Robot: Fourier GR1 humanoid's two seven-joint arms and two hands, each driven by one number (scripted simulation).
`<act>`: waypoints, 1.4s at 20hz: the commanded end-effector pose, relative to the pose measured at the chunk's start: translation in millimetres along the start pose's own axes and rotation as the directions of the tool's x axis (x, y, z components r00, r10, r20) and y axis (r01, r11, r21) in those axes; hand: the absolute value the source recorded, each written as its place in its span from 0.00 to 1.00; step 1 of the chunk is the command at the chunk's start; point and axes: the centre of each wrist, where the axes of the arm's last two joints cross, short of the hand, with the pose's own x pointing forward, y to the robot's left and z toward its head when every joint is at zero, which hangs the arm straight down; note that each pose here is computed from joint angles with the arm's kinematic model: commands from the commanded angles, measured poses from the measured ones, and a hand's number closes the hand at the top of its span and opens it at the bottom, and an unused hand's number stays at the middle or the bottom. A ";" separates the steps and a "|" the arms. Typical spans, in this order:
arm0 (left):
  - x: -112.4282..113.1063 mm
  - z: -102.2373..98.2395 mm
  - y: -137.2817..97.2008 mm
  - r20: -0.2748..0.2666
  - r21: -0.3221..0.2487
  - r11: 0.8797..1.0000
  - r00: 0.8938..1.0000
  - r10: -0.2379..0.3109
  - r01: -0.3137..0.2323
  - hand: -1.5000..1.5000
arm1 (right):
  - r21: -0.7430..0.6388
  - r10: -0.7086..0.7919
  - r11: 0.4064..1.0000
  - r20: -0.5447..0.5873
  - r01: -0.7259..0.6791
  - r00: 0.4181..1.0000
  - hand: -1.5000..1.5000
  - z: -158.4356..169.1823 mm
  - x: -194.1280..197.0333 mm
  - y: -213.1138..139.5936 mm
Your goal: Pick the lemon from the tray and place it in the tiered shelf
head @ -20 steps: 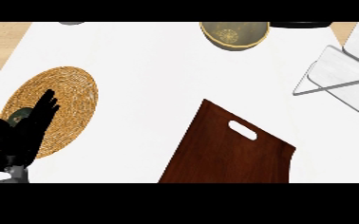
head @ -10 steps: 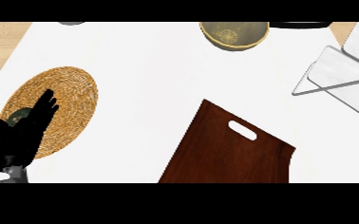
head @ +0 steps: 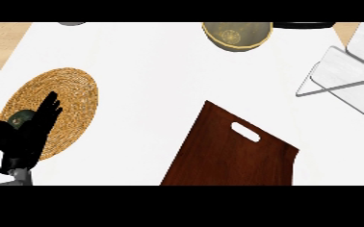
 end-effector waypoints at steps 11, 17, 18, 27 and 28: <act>5.2 15.0 -0.7 0.009 0.020 1.000 1.000 -0.005 0.005 0.50 | 0.019 -0.413 0.910 -0.064 0.415 0.909 0.00 -11.4 -26.7 -55.6; -2.9 8.3 10.1 -0.008 0.017 1.000 1.000 0.001 -0.001 0.50 | -0.035 -0.556 0.831 0.002 0.556 0.831 0.00 19.4 -41.0 -114.8; -2.6 0.3 1.3 -0.020 0.037 0.999 1.000 0.004 -0.003 0.50 | -0.052 -0.576 0.816 0.008 0.576 0.817 0.00 16.4 -53.2 -136.6; -11.8 13.0 17.5 -0.021 0.063 0.998 1.000 0.015 -0.014 0.50 | -0.158 -0.528 0.844 -0.083 0.512 0.845 0.00 58.7 -136.4 -240.5; -10.1 19.0 19.2 -0.047 0.056 0.998 0.999 0.021 -0.018 0.50 | -0.138 -0.517 0.853 -0.089 0.503 0.851 0.00 69.9 -128.2 -265.1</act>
